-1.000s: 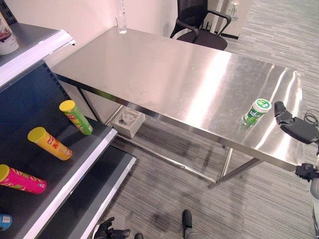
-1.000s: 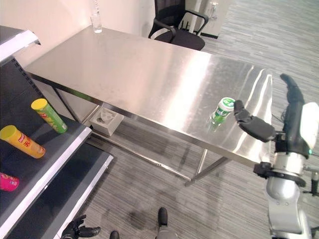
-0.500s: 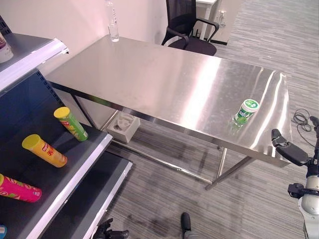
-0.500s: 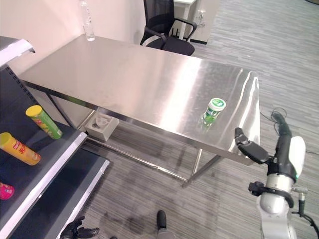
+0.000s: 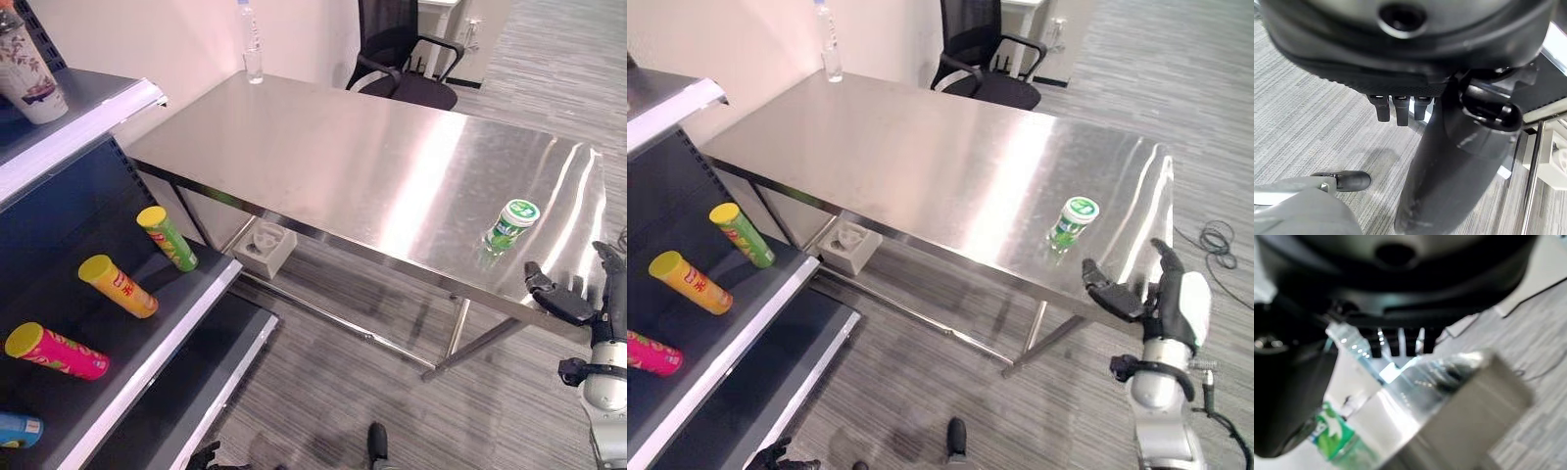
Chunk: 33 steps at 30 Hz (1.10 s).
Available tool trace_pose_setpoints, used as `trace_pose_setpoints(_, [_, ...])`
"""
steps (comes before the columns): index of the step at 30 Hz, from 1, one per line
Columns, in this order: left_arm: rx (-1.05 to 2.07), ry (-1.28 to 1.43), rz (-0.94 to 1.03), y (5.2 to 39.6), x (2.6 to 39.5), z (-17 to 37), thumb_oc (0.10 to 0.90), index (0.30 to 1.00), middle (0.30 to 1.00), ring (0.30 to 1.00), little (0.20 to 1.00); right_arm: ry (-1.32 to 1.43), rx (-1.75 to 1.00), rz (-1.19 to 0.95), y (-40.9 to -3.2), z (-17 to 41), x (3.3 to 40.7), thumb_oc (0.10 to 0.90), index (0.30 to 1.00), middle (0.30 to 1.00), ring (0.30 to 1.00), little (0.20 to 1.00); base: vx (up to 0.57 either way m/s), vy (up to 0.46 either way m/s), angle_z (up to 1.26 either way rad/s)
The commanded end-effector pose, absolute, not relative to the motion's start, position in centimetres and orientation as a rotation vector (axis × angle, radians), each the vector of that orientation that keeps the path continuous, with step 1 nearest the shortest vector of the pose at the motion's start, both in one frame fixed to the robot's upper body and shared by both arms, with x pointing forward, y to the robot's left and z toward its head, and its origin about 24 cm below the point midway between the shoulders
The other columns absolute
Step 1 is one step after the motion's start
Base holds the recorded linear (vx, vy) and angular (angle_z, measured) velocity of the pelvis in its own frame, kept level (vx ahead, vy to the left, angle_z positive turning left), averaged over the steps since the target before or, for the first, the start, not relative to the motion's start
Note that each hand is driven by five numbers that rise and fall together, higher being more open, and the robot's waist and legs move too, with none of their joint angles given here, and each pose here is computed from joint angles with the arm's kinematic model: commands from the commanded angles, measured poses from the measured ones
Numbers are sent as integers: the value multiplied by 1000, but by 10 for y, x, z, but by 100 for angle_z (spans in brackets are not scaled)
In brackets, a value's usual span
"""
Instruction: Put the goods on the table back onto the shelves and tidy them up.
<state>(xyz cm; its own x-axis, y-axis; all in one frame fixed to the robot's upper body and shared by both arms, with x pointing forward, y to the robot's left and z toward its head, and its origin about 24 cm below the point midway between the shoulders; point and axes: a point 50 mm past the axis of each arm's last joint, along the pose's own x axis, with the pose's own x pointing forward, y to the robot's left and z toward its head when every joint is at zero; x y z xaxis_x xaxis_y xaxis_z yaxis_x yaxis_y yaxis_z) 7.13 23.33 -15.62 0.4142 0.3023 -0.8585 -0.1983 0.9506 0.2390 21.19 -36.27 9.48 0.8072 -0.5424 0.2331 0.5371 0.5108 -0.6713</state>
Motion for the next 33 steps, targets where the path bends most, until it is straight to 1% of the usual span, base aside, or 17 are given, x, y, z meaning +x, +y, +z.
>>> trace_pose_setpoints(1, [201,1020,306,256,94,-145,800,900,900,900,900,-317,-851,-750,-369,173,230,800,900,900,900,900,33,-50,11])
trace_pose_setpoints(9, [204,1014,291,255,95,-145,800,900,900,900,900,-305,-862,-758,-376,181,241,800,900,900,900,900,16,-31,10])
trace_pose_setpoints(21, [204,996,297,260,98,-142,800,900,900,900,900,-311,-859,-688,-370,192,265,800,900,900,900,900,0,-17,6])
trace_pose_setpoints(24, [198,1000,296,259,96,-142,800,900,900,900,900,-301,-852,-654,-367,190,269,800,900,900,900,900,8,-3,1])
trace_pose_setpoints(33, [194,999,302,258,96,-142,800,900,900,900,900,-288,-876,-667,-369,188,268,800,900,900,900,900,10,-1,7])
